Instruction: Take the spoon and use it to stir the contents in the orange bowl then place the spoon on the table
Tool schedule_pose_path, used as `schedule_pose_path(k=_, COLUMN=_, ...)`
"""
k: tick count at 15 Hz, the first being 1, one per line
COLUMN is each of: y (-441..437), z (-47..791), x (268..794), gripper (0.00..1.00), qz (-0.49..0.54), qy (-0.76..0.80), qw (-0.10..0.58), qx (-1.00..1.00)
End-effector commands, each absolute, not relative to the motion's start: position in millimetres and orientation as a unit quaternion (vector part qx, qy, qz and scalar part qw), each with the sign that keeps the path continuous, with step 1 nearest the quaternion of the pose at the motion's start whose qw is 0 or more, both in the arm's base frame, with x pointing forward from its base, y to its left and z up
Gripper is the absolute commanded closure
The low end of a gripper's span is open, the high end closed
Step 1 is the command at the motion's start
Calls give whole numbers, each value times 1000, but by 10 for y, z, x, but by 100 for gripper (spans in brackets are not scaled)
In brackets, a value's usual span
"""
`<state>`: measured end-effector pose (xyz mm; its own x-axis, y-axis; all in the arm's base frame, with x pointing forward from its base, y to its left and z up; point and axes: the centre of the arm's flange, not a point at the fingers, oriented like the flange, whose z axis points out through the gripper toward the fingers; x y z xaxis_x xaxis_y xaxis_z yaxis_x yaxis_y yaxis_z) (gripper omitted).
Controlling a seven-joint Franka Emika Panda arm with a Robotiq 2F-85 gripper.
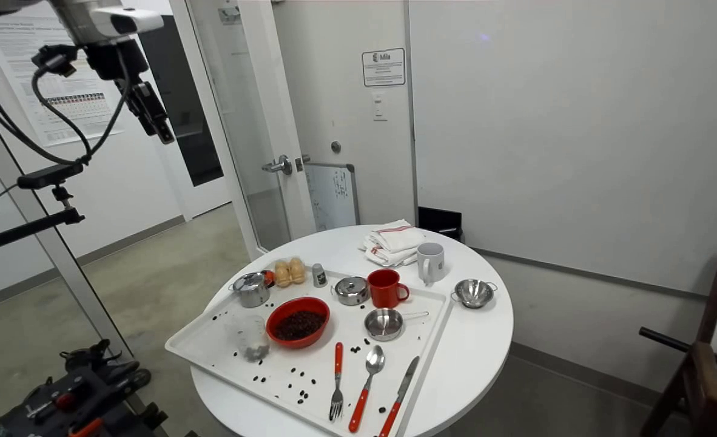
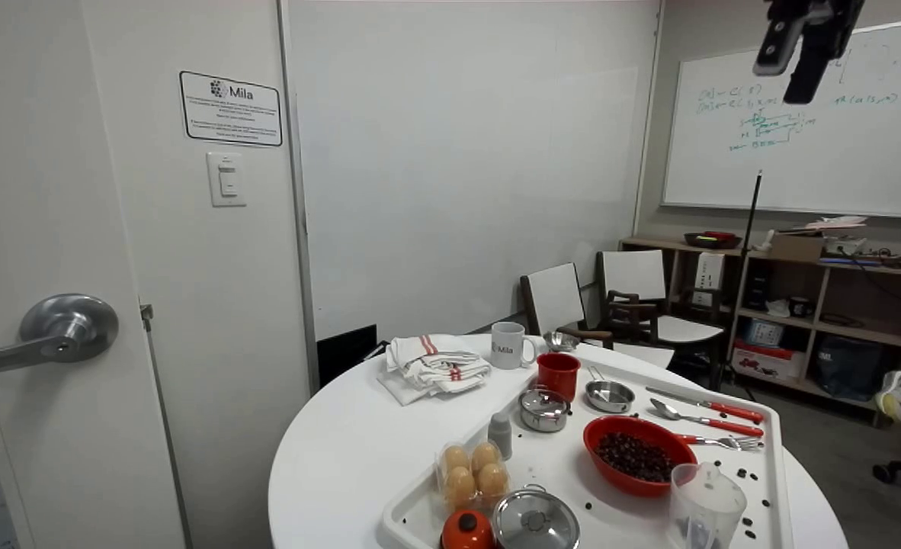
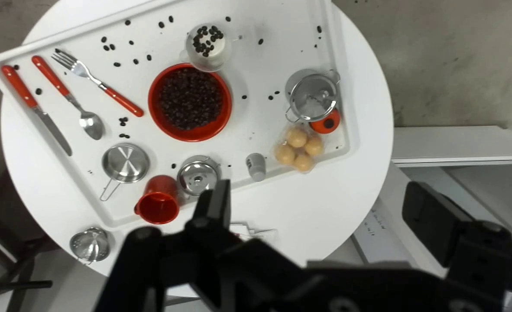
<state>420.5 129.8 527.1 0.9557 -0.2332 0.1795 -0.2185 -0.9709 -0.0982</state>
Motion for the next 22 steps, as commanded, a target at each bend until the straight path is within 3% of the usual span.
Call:
schedule_pose_path(k=1, y=1070, z=4964, x=4418, gripper=0, qz=-94, qy=134, qw=10, qx=-987)
schedule_pose_path(k=8, y=435, z=4366, x=4656, gripper=0, qz=-69, qy=175, qw=-1, qx=-982)
schedule_pose_path(k=17, y=435, z=4327, x=4674, gripper=0, qz=-56, qy=179, qw=-8, qx=-982)
schedule_pose_path(k=22, y=293, z=3952, x=5070, gripper=0, qz=32, qy=162, qw=-11, qx=-986)
